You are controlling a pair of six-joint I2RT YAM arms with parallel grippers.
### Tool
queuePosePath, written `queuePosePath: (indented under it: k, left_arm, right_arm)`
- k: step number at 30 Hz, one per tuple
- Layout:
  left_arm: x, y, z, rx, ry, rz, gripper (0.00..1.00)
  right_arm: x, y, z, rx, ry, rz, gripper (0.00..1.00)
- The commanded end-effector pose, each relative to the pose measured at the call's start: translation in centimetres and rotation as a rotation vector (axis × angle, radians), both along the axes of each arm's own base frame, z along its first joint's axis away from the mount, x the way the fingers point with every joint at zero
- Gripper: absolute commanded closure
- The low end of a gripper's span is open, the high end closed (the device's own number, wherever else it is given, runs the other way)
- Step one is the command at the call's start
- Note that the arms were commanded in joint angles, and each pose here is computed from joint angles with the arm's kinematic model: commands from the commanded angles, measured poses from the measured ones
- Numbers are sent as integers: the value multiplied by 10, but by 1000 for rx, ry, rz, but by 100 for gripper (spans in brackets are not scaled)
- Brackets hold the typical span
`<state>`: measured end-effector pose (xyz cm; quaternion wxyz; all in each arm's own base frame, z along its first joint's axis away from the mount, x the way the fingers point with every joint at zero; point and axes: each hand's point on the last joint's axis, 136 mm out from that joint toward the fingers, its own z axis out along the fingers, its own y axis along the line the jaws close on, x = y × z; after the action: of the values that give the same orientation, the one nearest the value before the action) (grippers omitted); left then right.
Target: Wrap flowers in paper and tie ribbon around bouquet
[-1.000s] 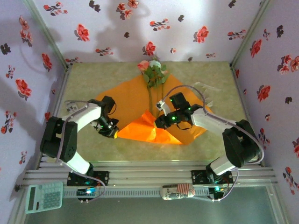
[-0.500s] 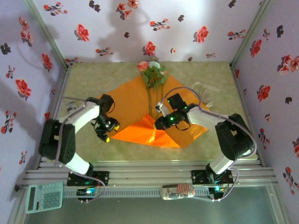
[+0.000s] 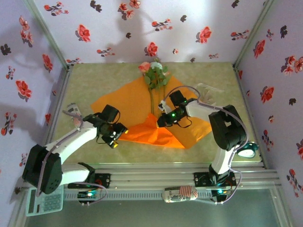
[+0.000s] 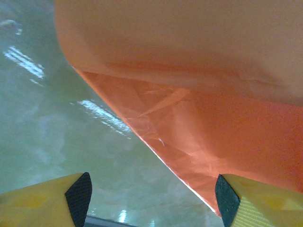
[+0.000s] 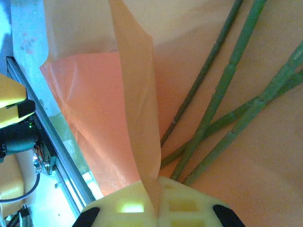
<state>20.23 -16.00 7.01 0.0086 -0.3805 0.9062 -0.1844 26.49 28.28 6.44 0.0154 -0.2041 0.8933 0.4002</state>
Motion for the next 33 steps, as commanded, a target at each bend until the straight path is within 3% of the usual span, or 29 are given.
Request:
queuePosePath:
  k: [1,10,20,22,27,29,31,33]
  left_arm:
    - [13,-12,-1,-52,-41,49,28]
    - [8,-9,-35,-77,-53,200,37]
    - [19,-6,-46,-58,-106,257,62]
    - [20,-7,-46,-59,-116,257,68]
    - [20,-10,-44,-77,-128,255,95]
    - [17,-10,-43,-78,-123,252,100]
    - [14,-11,-41,-81,-121,246,100]
    - [11,-12,-40,-89,-117,240,100]
  right_arm:
    - [0,-1,2,4,50,2,100]
    - [0,-2,-5,8,79,2,100]
    - [-3,-4,-3,13,93,-33,100]
    - [-3,-4,-3,16,97,-40,100]
    - [3,-10,-7,-13,109,-79,100]
    - [9,-16,-7,-36,110,-119,100]
    - [18,-26,-5,-91,102,-200,92]
    - [27,-45,-2,-192,108,-358,65]
